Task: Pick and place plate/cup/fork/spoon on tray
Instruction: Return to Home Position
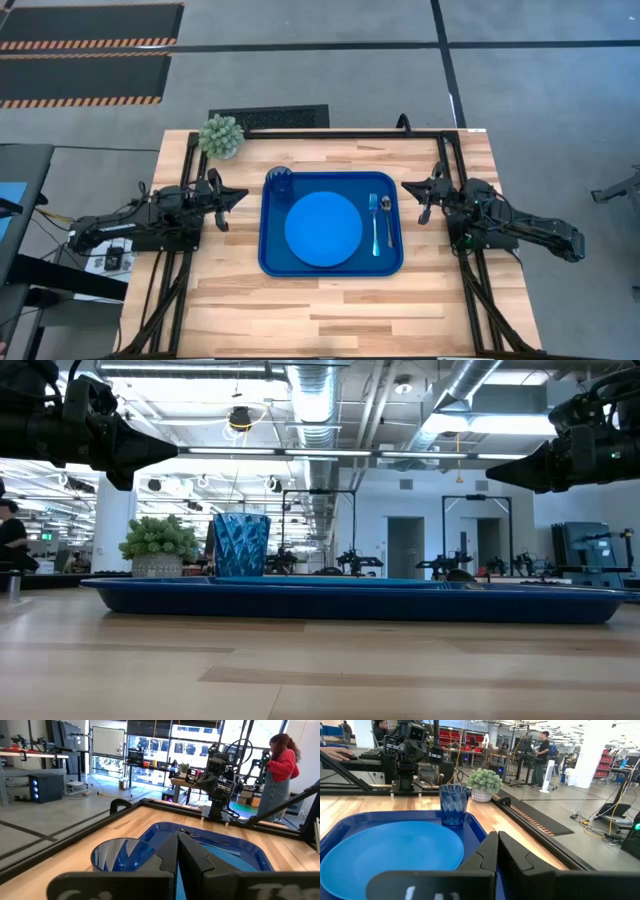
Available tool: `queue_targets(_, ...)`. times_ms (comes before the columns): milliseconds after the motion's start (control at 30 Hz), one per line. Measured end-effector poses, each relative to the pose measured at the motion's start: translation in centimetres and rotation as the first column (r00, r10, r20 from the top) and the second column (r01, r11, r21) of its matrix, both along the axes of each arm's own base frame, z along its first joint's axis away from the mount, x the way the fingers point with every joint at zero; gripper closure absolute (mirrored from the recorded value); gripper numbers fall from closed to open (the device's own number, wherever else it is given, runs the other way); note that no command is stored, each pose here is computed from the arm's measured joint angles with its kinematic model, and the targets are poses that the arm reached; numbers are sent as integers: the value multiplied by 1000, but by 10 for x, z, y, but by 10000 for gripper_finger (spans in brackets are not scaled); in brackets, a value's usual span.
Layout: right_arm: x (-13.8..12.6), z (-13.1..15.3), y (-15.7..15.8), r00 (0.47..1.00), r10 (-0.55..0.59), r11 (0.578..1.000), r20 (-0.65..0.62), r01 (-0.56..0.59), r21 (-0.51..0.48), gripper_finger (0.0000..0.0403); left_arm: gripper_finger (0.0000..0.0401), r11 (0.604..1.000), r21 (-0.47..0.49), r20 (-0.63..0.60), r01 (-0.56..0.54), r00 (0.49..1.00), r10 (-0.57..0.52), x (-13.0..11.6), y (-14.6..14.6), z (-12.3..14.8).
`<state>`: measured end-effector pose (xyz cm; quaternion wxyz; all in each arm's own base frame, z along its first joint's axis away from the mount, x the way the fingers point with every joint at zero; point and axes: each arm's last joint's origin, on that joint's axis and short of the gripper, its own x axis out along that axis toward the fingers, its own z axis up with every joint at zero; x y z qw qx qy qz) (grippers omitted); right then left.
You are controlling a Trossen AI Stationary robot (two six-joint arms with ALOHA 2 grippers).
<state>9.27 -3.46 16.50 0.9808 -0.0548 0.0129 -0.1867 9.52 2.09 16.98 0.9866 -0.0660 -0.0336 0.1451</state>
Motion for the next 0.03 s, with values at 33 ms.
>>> queue_targets(33, 0, 0, 0, 1000, 0, 1000, 0, 0, 0, 371, 401, 1000, 0, 0, 0, 1000, 0, 0, 0, 0)
